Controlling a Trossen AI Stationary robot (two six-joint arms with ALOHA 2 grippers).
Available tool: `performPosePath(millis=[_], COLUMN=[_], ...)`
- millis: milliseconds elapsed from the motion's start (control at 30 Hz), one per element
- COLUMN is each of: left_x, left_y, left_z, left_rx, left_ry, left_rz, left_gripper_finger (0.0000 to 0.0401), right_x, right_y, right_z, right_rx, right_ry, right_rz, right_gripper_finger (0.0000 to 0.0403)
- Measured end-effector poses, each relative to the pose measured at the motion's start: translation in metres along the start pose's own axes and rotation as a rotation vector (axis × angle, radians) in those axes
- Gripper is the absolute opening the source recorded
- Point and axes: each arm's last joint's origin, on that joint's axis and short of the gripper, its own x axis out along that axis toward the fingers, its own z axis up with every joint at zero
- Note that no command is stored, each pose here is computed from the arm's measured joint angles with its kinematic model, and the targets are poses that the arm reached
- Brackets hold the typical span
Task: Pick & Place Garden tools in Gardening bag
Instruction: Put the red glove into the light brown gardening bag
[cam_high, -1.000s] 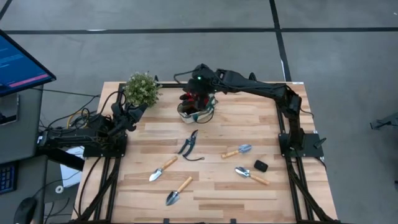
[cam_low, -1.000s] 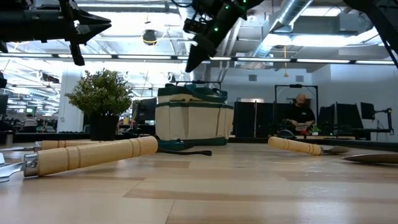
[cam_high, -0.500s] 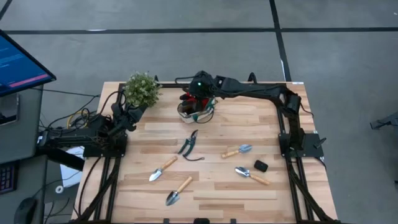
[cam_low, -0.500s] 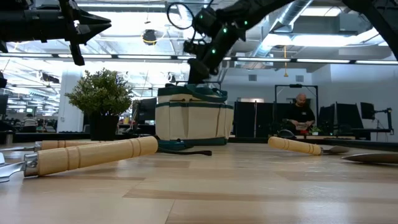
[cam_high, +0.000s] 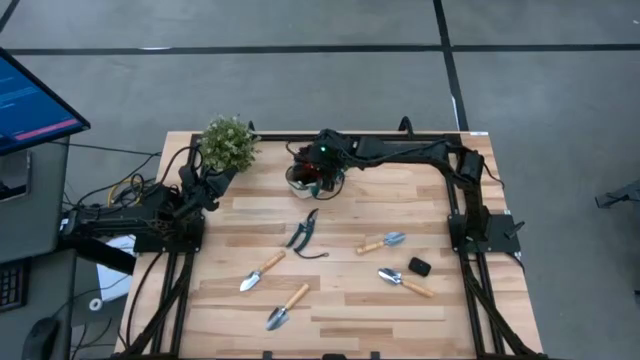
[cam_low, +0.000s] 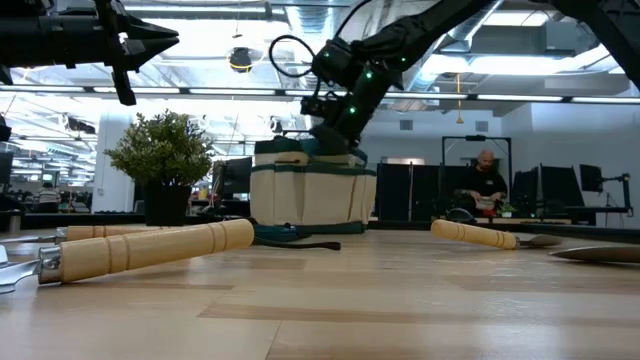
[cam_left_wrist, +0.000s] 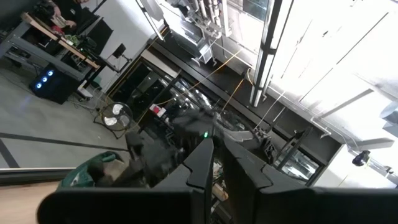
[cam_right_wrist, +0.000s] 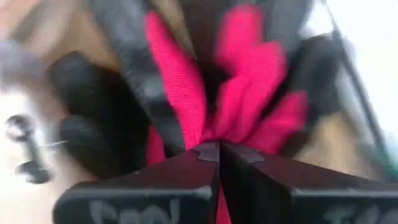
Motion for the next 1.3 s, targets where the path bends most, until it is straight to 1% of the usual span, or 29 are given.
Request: performPosePath(millis=[133, 200, 267, 367, 433, 500, 567, 633, 700, 800, 933, 1000, 1033, 1100, 1300], left_x=[0.000, 0.000, 0.000, 0.000, 0.000, 0.000, 0.000, 0.000, 0.000, 0.000, 0.000, 0.000, 0.000, 0.000, 0.000], left_y=[0.000, 0.000, 0.000, 0.000, 0.000, 0.000, 0.000, 0.000, 0.000, 0.000, 0.000, 0.000, 0.000, 0.000, 0.000], left_z=[0.000, 0.000, 0.000, 0.000, 0.000, 0.000, 0.000, 0.000, 0.000, 0.000, 0.000, 0.000, 0.000, 0.000, 0.000], left_rx=[0.000, 0.000, 0.000, 0.000, 0.000, 0.000, 0.000, 0.000, -0.004, -0.004, -0.004, -0.004, -0.004, 0.003, 0.012], left_ry=[0.000, 0.000, 0.000, 0.000, 0.000, 0.000, 0.000, 0.000, 0.000, 0.000, 0.000, 0.000, 0.000, 0.000, -0.002], left_rz=[0.000, 0.000, 0.000, 0.000, 0.000, 0.000, 0.000, 0.000, 0.000, 0.000, 0.000, 0.000, 0.000, 0.000, 0.003], left_gripper_finger=[0.0034, 0.0034, 0.0034, 0.0034, 0.0034, 0.0034, 0.0034, 0.0034, 0.0034, 0.0034, 0.0034, 0.0034, 0.0034, 0.0034, 0.0034], right_x=[0.004, 0.001, -0.011, -0.043, -0.058, -0.066, -0.069, -0.062, -0.042, -0.004, 0.022, 0.027, 0.027, 0.028, 0.025], right_y=[0.003, 0.002, -0.002, -0.011, -0.012, -0.012, -0.015, -0.017, -0.016, -0.009, 0.005, 0.013, 0.017, 0.022, 0.024], right_z=[-0.009, -0.004, 0.007, 0.034, 0.048, 0.057, 0.066, 0.071, 0.063, 0.047, 0.034, 0.026, 0.025, 0.030, 0.026], right_rx=[-0.019, -0.024, -0.022, -0.026, -0.039, -0.048, -0.037, -0.023, -0.014, -0.016, -0.022, -0.043, -0.063, -0.100, -0.148], right_ry=[0.037, 0.024, -0.017, -0.130, -0.181, -0.214, -0.285, -0.326, -0.262, -0.148, -0.042, 0.027, 0.036, 0.010, 0.046], right_rz=[0.015, 0.009, -0.004, -0.032, -0.041, -0.046, -0.068, -0.082, -0.068, -0.039, 0.006, 0.034, 0.040, 0.035, 0.050], right_gripper_finger=[0.0000, 0.0000, 0.0000, 0.0000, 0.0000, 0.0000, 0.0000, 0.0000, 0.0000, 0.0000, 0.0000, 0.0000, 0.0000, 0.0000, 0.0000])
